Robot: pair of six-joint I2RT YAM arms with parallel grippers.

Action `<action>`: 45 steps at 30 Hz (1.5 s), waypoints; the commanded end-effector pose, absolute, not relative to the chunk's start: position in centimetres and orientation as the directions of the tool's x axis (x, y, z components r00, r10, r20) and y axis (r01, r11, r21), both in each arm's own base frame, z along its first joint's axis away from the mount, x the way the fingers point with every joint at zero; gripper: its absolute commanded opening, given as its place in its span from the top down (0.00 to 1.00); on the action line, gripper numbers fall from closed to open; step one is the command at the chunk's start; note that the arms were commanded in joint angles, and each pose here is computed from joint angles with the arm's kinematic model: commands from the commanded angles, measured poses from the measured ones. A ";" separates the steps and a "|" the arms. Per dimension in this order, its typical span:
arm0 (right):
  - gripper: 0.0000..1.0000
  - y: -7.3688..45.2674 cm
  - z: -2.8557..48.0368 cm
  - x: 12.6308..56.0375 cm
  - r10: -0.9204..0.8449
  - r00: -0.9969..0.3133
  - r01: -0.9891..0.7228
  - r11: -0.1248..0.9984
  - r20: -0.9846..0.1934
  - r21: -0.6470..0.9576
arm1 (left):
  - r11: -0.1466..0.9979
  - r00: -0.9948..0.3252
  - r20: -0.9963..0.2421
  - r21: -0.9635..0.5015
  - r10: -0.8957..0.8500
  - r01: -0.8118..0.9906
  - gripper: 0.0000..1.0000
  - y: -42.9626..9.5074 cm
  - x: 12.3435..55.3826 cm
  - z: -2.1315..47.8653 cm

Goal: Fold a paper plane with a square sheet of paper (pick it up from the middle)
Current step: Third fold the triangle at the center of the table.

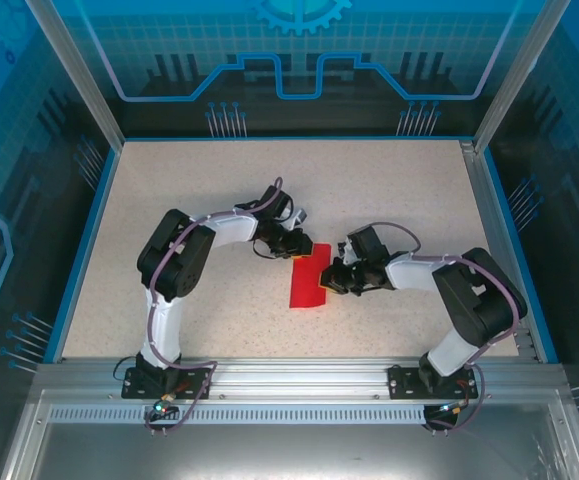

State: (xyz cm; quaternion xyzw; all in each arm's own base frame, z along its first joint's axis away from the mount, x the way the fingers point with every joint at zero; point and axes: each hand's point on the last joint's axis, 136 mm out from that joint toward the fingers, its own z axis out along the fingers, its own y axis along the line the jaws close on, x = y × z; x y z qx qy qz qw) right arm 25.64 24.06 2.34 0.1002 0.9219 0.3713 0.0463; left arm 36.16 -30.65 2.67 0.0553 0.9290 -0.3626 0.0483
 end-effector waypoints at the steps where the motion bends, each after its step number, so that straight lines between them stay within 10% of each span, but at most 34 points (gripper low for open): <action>1: 0.86 24.5 3.7 26.6 0.268 -0.962 0.157 0.685 -0.046 0.711 | 0.724 -0.980 -0.172 -0.664 0.100 0.190 0.71 -30.6 36.5 4.5; 10: 0.75 24.1 4.6 27.2 0.194 -0.981 0.120 0.701 -0.027 0.703 | 0.701 -0.954 -0.300 -0.675 0.025 0.231 0.59 -29.1 35.0 9.4; 22: 0.87 23.7 3.6 26.9 0.144 -0.989 0.126 0.739 0.028 0.661 | 0.668 -0.843 -0.537 -0.640 -0.034 0.380 0.56 -28.6 31.7 12.5; 32: 0.91 23.6 4.1 27.4 0.134 -0.990 0.131 0.731 0.047 0.670 | 0.609 -0.579 -0.801 -0.385 0.154 0.694 0.52 -29.6 27.3 13.2; 45: 0.92 23.7 5.2 28.0 0.117 -0.992 0.116 0.735 0.043 0.668 | 0.440 -0.260 -0.797 0.008 0.545 0.898 0.49 -33.8 20.0 7.5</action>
